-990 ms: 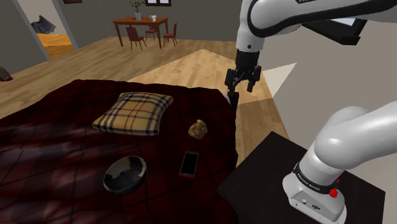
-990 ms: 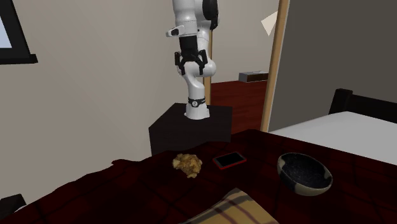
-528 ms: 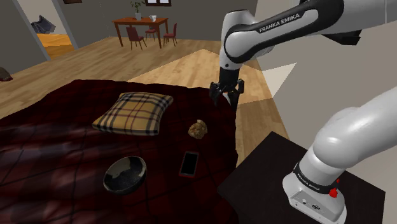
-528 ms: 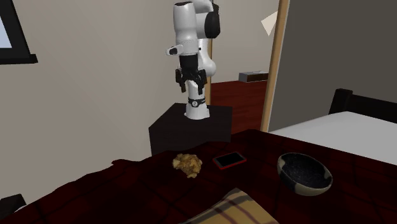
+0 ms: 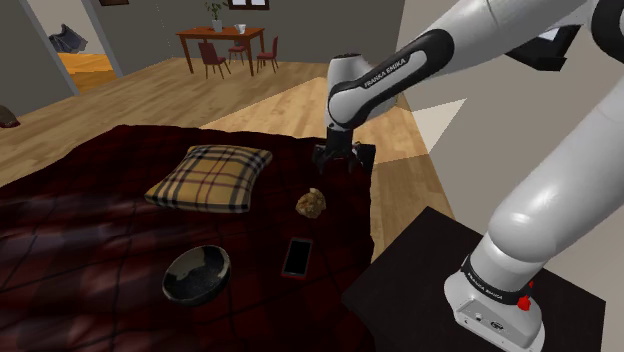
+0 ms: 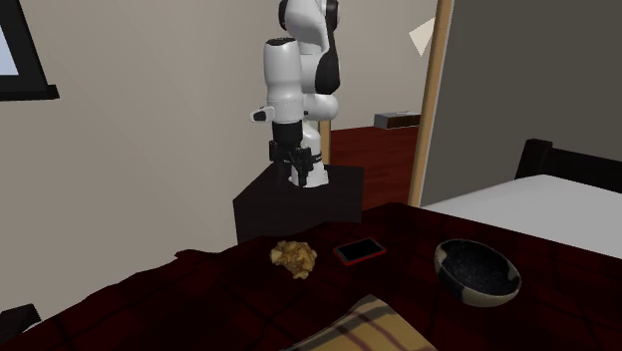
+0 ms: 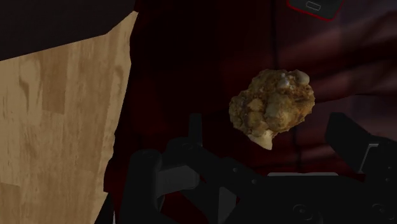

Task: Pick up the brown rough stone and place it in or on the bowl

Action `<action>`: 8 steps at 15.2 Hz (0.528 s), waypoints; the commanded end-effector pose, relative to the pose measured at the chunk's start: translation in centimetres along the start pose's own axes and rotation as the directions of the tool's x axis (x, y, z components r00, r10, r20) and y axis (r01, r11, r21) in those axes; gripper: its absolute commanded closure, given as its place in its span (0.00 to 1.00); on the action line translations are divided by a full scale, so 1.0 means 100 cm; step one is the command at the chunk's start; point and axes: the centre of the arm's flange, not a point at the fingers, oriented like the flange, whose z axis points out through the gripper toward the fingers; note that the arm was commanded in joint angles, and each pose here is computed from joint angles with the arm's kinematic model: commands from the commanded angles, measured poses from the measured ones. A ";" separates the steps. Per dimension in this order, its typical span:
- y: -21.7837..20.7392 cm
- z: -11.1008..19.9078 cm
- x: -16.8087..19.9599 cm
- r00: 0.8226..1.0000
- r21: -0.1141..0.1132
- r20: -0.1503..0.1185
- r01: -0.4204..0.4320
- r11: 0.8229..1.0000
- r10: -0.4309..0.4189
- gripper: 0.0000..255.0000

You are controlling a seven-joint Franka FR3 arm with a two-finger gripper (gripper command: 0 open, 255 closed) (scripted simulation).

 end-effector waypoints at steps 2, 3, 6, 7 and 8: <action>-0.011 0.031 0.023 0.997 -0.005 -0.014 -0.076 0.997 0.076 0.00; -0.013 0.040 0.030 0.995 -0.006 -0.018 -0.101 0.995 0.101 0.00; -0.020 0.069 0.055 0.984 -0.011 -0.031 -0.174 0.985 0.174 0.00; -0.022 0.079 0.063 0.980 -0.013 -0.036 -0.199 0.980 0.198 0.00; -0.023 0.089 0.072 0.974 -0.014 -0.040 -0.223 0.975 0.222 0.00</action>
